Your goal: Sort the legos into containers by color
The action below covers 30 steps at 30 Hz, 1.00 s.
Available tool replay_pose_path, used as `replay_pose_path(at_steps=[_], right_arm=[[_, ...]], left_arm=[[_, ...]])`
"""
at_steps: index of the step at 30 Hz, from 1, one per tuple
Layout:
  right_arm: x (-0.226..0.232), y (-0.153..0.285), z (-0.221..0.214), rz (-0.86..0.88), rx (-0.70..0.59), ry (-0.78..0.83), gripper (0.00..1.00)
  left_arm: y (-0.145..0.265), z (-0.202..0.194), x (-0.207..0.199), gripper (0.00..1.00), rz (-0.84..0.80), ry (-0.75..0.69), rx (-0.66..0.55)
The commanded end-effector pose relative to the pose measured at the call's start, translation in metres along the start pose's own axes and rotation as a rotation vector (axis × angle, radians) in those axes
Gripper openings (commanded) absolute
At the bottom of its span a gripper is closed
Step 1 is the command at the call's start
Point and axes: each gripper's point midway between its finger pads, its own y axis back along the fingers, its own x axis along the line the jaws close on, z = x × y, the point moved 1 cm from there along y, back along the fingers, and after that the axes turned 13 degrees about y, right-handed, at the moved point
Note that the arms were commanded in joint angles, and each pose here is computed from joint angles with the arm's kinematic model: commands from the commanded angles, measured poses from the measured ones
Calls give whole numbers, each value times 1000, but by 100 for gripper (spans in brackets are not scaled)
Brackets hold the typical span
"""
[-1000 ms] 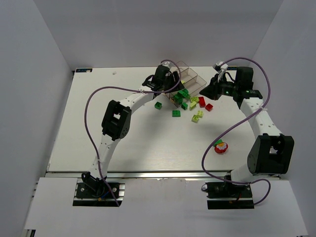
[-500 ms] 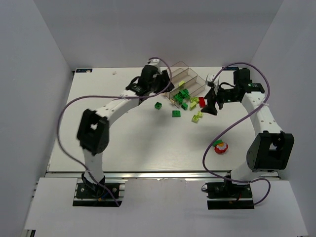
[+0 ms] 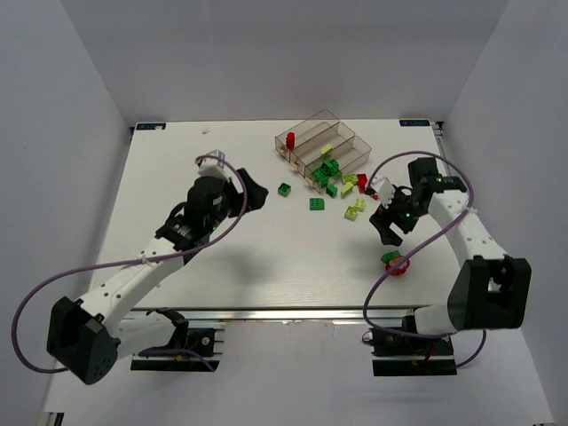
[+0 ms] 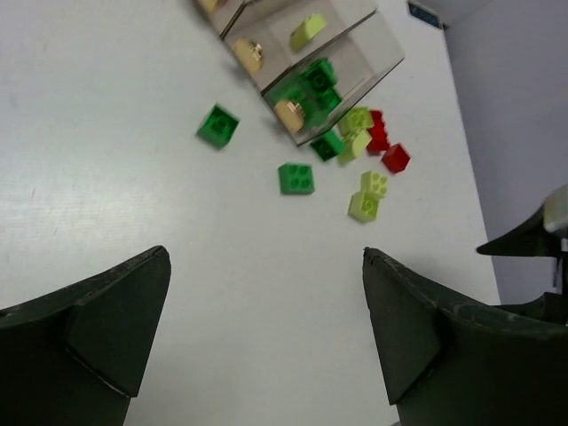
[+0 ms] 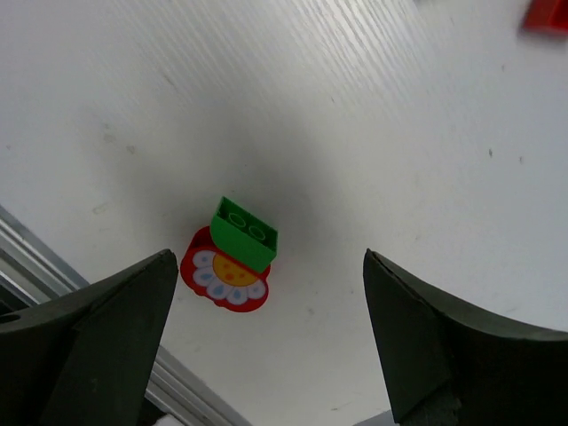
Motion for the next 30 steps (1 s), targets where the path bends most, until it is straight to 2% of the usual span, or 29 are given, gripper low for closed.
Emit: replay_pose_path(at_steps=[1, 4, 8, 13, 30], right_arm=[[-7, 8, -17, -196, 103, -205, 89], [5, 1, -26, -176, 148, -274, 89], [34, -17, -35, -55, 173, -398, 89], [46, -31, -47, -45, 219, -495, 90], [61, -46, -84, -68, 348, -480, 89]], left_arm=[[21, 1, 17, 98, 30, 88, -57], [26, -3, 27, 98, 36, 112, -75], [26, -9, 32, 98, 46, 101, -53], [24, -16, 38, 98, 74, 121, -31], [37, -20, 52, 98, 91, 166, -61]])
